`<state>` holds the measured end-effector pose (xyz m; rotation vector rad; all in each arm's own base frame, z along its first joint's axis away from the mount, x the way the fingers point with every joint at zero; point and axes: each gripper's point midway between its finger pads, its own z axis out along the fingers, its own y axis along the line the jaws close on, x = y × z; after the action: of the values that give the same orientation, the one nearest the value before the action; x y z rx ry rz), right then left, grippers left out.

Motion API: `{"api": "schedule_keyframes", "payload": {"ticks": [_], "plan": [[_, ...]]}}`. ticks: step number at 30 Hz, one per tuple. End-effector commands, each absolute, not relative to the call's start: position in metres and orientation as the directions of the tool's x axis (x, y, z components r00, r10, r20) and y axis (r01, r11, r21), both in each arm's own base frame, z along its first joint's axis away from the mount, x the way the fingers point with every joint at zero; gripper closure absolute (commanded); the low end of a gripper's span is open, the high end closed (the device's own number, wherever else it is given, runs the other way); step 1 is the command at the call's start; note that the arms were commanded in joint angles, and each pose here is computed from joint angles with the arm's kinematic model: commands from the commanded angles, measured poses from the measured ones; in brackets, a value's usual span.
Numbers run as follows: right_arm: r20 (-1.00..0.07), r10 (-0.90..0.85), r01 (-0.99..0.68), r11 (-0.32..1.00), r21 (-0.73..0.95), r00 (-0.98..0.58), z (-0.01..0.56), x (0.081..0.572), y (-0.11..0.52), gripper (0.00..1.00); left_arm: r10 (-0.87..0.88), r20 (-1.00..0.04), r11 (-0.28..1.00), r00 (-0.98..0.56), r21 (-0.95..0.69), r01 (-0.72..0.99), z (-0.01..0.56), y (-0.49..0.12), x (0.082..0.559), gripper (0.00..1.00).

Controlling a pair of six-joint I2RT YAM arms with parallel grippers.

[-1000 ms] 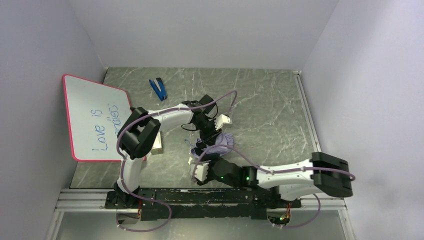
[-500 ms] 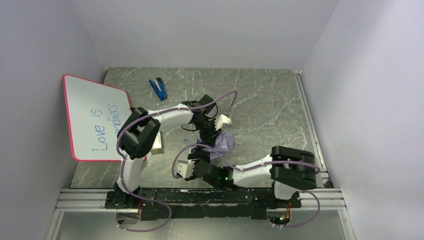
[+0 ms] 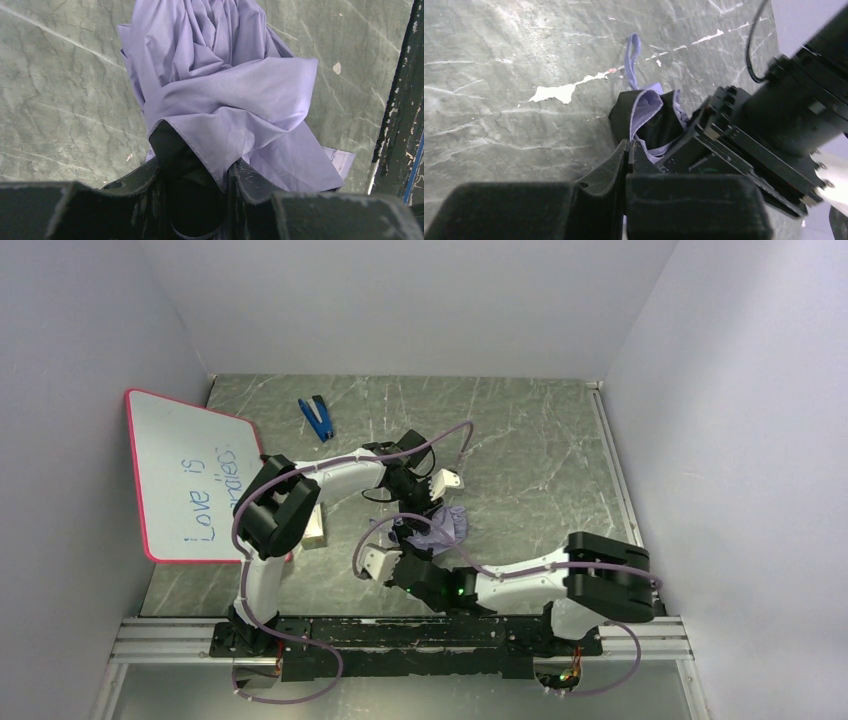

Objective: Put away the umbrella

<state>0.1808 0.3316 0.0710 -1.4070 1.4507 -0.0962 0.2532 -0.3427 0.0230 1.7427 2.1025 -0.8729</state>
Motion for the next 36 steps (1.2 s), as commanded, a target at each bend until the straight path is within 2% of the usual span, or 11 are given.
{"api": "schedule_keyframes", "payload": {"ticks": [1, 6, 14, 18, 23, 30, 36], "plan": [[-0.701, -0.700, -0.716, 0.421, -0.557, 0.133, 0.087, 0.172, 0.320, 1.00, 0.906, -0.320, 0.252, -0.278, -0.120, 0.960, -0.044, -0.273, 0.282, 0.95], [-0.789, -0.614, -0.704, 0.575, -0.417, -0.035, 0.099, 0.166, 0.297, 1.00, 0.904, -0.319, 0.260, -0.285, -0.120, 0.958, -0.044, -0.272, 0.284, 0.95], [-0.783, -0.543, -0.682, 0.697, -0.220, -0.303, 0.085, 0.151, 0.280, 1.00, 0.903, -0.315, 0.274, -0.293, -0.106, 0.956, -0.044, -0.272, 0.287, 0.95], [-0.728, -0.487, -0.621, 0.777, -0.108, -0.483, 0.075, 0.156, 0.267, 1.00, 0.899, -0.322, 0.279, -0.296, -0.097, 0.955, -0.041, -0.271, 0.290, 0.95], [-0.690, -0.317, -0.465, 0.885, 0.033, -0.651, 0.069, 0.179, 0.244, 1.00, 0.896, -0.330, 0.283, -0.296, -0.089, 0.955, -0.040, -0.271, 0.291, 0.95], [-0.623, -0.121, -0.281, 0.945, 0.165, -0.773, 0.060, 0.185, 0.224, 1.00, 0.893, -0.334, 0.292, -0.300, -0.077, 0.953, -0.038, -0.270, 0.294, 0.95], [-0.557, 0.006, -0.175, 0.946, 0.271, -0.830, 0.049, 0.176, 0.218, 1.00, 0.891, -0.334, 0.302, -0.308, -0.071, 0.951, -0.038, -0.269, 0.296, 0.95]]}}
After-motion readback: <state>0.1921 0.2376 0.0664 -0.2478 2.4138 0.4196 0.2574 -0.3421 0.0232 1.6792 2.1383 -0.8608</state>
